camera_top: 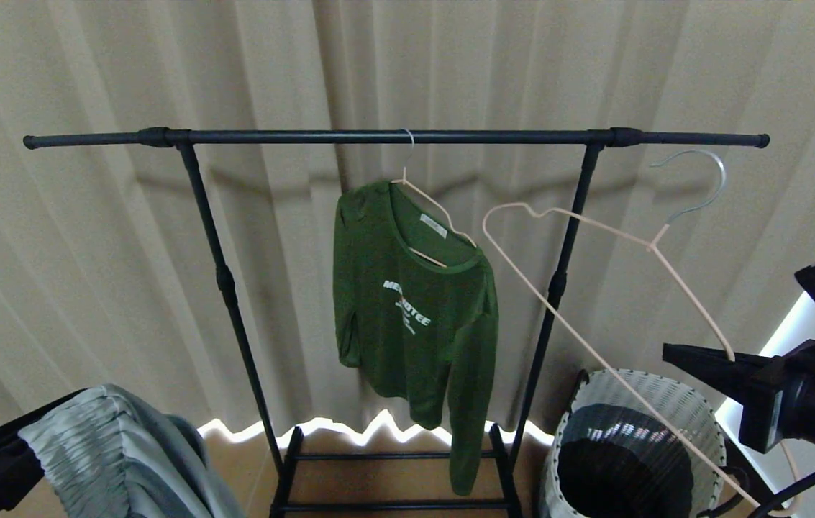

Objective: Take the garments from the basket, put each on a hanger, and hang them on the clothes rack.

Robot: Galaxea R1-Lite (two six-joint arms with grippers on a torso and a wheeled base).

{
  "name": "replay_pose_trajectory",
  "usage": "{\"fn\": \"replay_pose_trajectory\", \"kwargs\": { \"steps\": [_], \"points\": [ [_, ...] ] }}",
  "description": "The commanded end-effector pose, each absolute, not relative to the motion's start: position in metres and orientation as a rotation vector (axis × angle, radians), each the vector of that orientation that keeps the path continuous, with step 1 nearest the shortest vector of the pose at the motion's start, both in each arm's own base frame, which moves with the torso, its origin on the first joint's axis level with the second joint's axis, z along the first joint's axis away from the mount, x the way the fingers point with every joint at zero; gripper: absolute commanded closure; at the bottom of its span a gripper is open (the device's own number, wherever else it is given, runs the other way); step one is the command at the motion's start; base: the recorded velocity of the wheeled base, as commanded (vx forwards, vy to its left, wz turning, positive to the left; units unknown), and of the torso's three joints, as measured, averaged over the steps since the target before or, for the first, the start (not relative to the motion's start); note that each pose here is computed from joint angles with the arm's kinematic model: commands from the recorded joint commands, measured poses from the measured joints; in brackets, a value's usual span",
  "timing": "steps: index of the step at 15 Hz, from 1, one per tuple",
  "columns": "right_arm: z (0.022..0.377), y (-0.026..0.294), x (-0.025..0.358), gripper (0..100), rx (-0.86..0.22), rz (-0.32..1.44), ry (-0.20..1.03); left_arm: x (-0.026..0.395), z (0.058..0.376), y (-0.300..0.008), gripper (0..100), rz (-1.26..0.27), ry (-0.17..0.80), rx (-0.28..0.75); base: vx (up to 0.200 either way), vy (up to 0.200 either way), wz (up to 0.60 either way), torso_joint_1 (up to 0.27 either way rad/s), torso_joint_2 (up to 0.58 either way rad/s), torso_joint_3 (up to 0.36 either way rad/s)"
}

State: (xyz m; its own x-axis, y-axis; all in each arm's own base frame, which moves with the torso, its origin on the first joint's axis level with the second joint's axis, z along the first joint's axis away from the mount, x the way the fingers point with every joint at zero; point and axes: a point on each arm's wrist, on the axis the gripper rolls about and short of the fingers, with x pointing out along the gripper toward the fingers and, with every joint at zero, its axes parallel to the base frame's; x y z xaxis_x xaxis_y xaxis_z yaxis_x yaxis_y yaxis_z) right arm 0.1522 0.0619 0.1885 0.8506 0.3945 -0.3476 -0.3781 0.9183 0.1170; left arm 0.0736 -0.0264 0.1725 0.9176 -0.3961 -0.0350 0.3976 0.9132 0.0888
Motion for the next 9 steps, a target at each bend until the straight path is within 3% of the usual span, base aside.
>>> {"fn": "replay_pose_trajectory", "kwargs": {
  "steps": [1, 5, 7, 9],
  "points": [
    [0.190, 0.061, 0.148, 100, 0.048, 0.415, 0.325, 0.074, 0.180, -0.026, 100, -0.399, -0.009, 0.092, 0.000, 0.000, 0.00, 0.000, 0.00, 0.000],
    [0.191, 0.077, 0.141, 100, 0.040, 0.528, 0.312, 0.106, 0.213, -0.034, 100, -0.364, -0.006, 0.154, 0.000, 0.000, 0.00, 0.000, 0.00, 0.000],
    [0.191, 0.093, 0.131, 100, 0.023, 0.646, 0.316, 0.138, 0.223, -0.043, 100, -0.344, 0.075, 0.241, 0.000, 0.000, 0.00, 0.000, 0.00, 0.000],
    [0.190, 0.104, 0.124, 100, 0.008, 0.724, 0.322, 0.159, 0.231, -0.051, 100, -0.312, 0.096, 0.256, 0.000, 0.000, 0.00, 0.000, 0.00, 0.000]
  ]
}}
